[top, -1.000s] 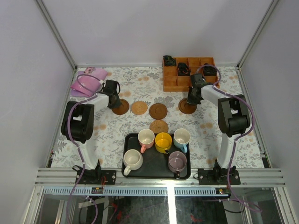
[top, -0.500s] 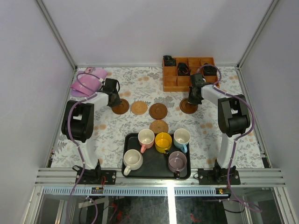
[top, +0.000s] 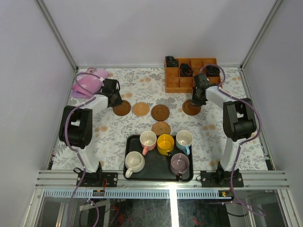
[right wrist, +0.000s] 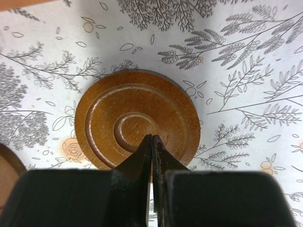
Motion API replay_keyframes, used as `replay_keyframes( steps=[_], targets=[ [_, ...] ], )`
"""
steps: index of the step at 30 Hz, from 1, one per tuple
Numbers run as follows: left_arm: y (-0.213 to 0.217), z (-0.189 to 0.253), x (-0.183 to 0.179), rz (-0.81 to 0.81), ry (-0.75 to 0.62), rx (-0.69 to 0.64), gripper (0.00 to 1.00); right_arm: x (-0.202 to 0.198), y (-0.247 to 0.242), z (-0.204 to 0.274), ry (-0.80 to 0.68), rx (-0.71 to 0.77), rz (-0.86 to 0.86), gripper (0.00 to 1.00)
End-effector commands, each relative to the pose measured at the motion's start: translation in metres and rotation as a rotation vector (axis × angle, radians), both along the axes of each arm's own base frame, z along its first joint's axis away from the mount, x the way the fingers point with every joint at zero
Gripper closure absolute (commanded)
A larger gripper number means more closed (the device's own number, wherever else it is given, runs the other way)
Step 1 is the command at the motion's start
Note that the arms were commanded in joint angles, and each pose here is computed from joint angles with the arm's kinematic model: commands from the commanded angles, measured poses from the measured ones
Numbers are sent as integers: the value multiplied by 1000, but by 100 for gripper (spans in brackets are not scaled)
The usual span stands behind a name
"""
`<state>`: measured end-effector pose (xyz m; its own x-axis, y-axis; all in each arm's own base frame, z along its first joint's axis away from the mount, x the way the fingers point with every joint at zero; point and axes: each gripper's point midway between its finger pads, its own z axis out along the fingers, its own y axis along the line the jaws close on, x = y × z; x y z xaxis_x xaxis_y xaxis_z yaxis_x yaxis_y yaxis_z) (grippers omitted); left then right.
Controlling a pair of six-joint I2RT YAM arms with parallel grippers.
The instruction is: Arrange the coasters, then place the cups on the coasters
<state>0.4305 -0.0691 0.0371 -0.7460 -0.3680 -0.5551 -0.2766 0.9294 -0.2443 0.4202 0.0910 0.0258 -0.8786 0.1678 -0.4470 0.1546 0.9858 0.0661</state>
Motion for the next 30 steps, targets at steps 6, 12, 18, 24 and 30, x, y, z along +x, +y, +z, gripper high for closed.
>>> replay_keyframes(
  steps=[6, 12, 18, 24, 30],
  targets=[
    [-17, 111, 33, -84, -349, -90, 100, 22, 7, 95, -239, 50, 65, 95],
    [-29, 126, 22, -139, -384, -140, 96, 1, 27, 106, -251, 160, 131, 82],
    [-62, 125, -9, -286, -387, -162, 95, -28, 74, 103, -228, 235, 299, 89],
    [-112, 109, -53, -479, -338, -235, 100, -48, 132, 87, -168, 286, 485, 100],
    [-136, 88, -75, -562, -269, -259, 100, -59, 178, 71, -81, 399, 603, 100]
  ],
)
